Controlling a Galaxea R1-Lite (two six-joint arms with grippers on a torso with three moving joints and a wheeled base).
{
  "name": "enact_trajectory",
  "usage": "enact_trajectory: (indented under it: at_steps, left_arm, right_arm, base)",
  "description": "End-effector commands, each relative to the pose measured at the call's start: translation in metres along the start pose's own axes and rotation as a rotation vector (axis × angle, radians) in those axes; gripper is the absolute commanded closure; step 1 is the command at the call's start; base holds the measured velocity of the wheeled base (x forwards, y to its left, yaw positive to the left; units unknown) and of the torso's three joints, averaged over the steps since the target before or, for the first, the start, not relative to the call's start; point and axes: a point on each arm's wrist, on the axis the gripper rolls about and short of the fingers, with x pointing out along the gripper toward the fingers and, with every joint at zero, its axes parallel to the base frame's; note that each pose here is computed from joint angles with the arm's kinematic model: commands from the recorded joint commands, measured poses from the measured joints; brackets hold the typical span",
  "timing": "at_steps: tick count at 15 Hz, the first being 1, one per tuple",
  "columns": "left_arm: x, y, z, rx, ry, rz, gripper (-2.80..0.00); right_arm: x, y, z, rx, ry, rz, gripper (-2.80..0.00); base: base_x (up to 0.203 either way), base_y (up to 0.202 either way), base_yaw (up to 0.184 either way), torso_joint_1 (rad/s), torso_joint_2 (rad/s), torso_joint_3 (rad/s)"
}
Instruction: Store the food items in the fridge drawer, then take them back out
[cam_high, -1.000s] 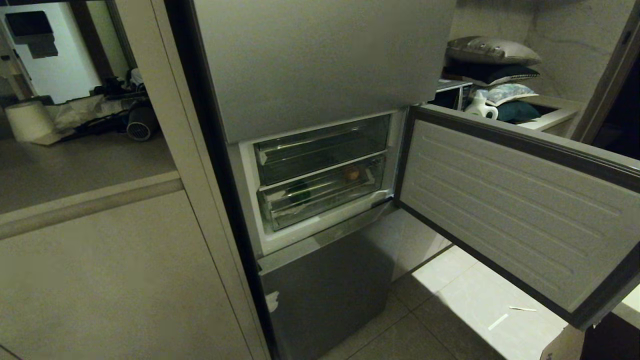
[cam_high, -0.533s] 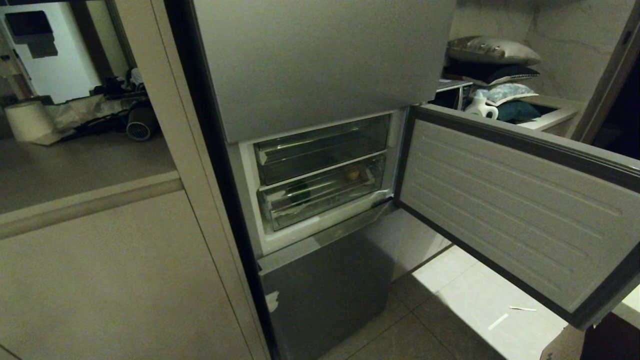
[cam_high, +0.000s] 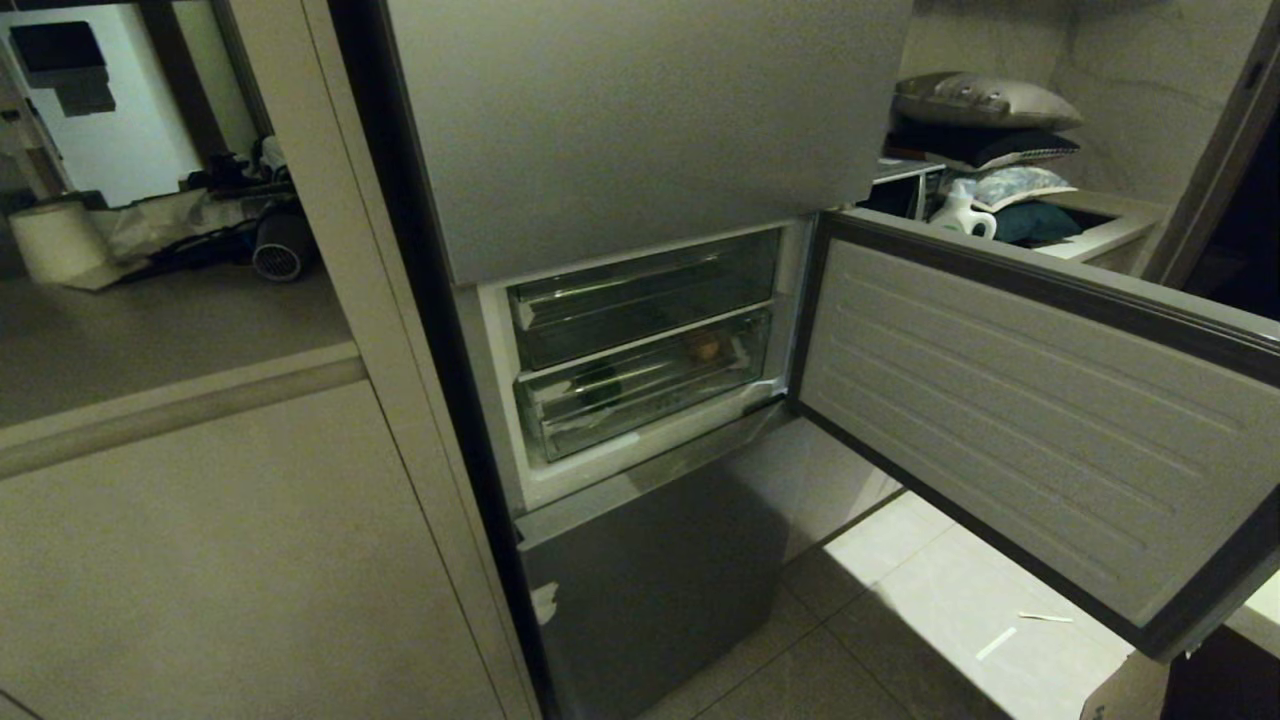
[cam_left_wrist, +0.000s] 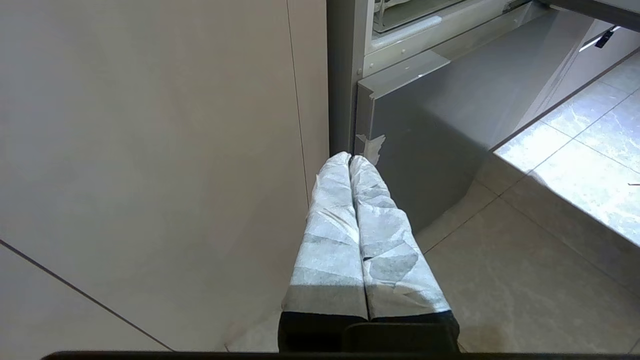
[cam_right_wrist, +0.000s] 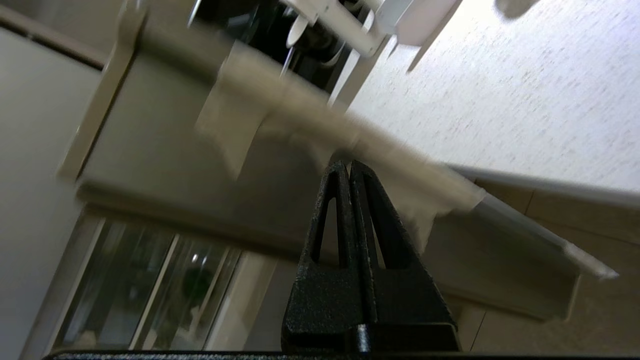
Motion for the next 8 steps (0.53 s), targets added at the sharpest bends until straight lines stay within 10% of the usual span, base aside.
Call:
enact_trajectory:
  at_steps: [1,8]
  left_arm:
    - [0.000,0.000,0.000,0.000,0.002,0.000,0.00]
    - [0.000,0.000,0.000,0.000,0.002,0.001,0.00]
  right_arm:
    - [-0.007,0.009,-0.002,-0.018,-0.010,0.014,0.00]
    - [-0.041,0.017,0.021,-0.077,-0.166,-0.035,0.00]
  base:
    - [0.000,0.000,0.000,0.000,0.00,0.000]
    - [0.000,0.000,0.000,0.000,0.00,0.000]
